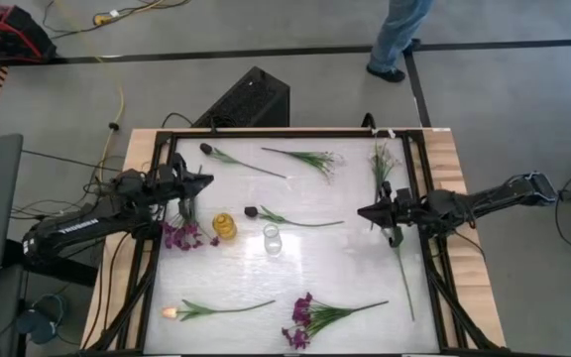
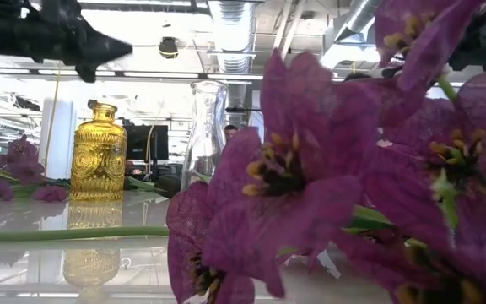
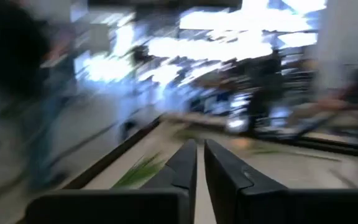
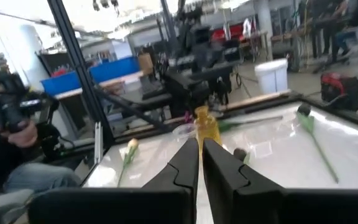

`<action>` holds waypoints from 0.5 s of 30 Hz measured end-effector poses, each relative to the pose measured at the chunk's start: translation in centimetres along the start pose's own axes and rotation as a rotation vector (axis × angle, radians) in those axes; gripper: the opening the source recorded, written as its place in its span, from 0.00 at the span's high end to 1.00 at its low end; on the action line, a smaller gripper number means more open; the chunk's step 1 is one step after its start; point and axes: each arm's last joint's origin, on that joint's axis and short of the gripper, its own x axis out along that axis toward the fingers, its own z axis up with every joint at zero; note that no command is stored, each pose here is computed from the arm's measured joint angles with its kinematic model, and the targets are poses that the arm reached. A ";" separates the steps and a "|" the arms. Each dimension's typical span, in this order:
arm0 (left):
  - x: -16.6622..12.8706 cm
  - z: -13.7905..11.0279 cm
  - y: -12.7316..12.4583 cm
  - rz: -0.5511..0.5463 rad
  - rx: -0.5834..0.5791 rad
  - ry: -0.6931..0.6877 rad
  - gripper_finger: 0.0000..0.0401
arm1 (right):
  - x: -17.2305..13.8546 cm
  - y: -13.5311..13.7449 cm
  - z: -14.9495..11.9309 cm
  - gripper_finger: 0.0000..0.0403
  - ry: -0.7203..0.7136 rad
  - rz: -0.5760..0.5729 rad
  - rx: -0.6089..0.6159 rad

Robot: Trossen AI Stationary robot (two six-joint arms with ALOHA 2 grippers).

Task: Sort flowers into vase by color
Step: Put the top purple flower into the yellow vase

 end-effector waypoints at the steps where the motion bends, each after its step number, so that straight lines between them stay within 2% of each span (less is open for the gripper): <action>1: 0.1 0.4 0.3 0.112 -0.038 0.044 0.92 | 0.2 0.1 0.1 0.87 0.009 0.002 0.005; 2: 0.1 0.8 0.5 0.220 -0.059 0.096 0.90 | 0.4 0.2 0.1 0.87 0.019 0.005 0.005; 4: 0.1 2.0 0.8 0.365 -0.002 0.231 0.87 | 0.9 0.4 -0.2 0.87 0.059 0.002 -0.003; 9: 1.7 5.6 0.9 0.463 0.115 0.518 0.80 | 2.2 0.5 -0.7 0.87 0.139 -0.021 -0.022; 13: 3.7 7.3 1.8 0.691 0.152 0.801 0.77 | 3.2 0.6 -0.8 0.87 0.179 -0.043 -0.036; 15: 4.8 7.5 2.6 0.739 0.128 0.977 0.77 | 3.6 0.6 -1.0 0.87 0.204 -0.047 -0.042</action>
